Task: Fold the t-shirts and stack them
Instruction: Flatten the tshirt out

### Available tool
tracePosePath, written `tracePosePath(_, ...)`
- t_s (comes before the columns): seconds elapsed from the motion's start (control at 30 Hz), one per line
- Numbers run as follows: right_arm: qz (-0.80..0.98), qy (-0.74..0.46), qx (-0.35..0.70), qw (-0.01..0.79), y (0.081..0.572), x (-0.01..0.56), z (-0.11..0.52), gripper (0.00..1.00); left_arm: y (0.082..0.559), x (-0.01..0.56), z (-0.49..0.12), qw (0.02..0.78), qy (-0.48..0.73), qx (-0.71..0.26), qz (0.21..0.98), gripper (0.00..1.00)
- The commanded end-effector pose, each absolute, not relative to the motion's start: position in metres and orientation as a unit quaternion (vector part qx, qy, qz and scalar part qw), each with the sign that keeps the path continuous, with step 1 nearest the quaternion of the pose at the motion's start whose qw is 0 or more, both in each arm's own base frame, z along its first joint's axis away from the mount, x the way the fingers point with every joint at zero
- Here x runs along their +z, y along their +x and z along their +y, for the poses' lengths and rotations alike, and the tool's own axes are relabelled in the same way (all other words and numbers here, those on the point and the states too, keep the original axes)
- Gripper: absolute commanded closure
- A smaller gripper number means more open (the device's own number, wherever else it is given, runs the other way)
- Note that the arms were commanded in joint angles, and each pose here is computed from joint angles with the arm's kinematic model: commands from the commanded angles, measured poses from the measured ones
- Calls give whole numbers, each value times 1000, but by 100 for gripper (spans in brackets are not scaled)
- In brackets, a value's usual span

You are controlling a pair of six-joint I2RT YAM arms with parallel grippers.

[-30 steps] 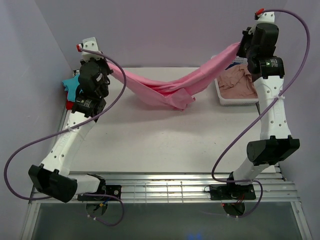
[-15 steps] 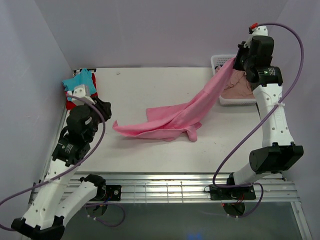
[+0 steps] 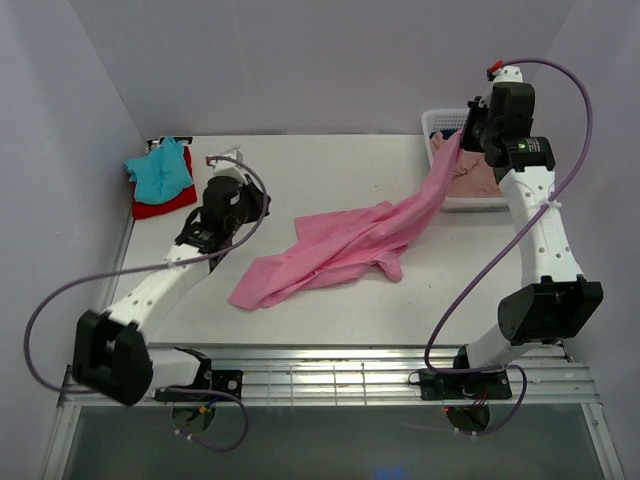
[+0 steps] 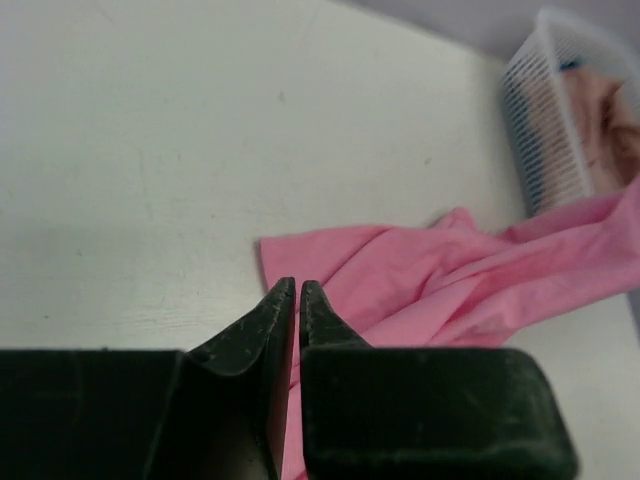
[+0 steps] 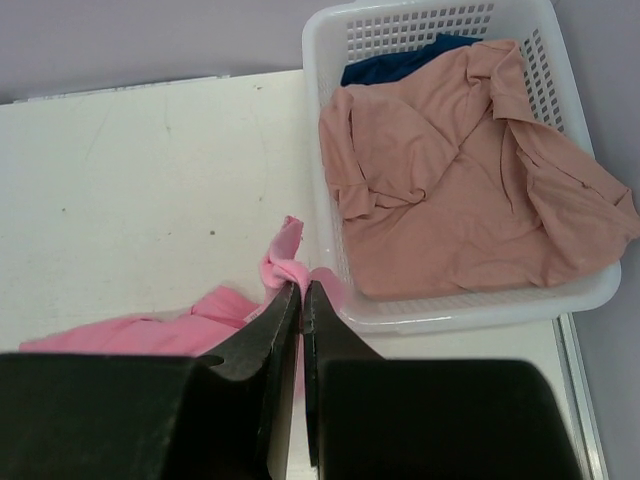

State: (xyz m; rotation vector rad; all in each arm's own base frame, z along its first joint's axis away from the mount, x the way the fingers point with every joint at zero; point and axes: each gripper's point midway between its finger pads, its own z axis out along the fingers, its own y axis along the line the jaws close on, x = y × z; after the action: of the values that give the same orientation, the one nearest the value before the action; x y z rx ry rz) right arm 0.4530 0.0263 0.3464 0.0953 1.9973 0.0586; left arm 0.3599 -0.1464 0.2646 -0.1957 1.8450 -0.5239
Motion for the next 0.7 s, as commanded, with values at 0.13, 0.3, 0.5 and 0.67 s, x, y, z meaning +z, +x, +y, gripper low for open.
tracePosePath(0.13, 842, 37, 27, 538, 455, 331, 28, 92, 406, 178, -217, 478, -12, -283, 831, 50)
tracePosePath(0.3, 852, 30, 35, 521, 456, 310, 34, 92, 421, 155, -229, 462, 2, -276, 843, 47)
tracePosePath(0.5, 860, 22, 38, 509, 456, 291, 39, 92, 435, 136, -235, 466, 15, -272, 842, 49)
tracePosePath(0.67, 863, 19, 38, 503, 457, 285, 42, 92, 450, 106, -228, 447, 8, -224, 866, 49)
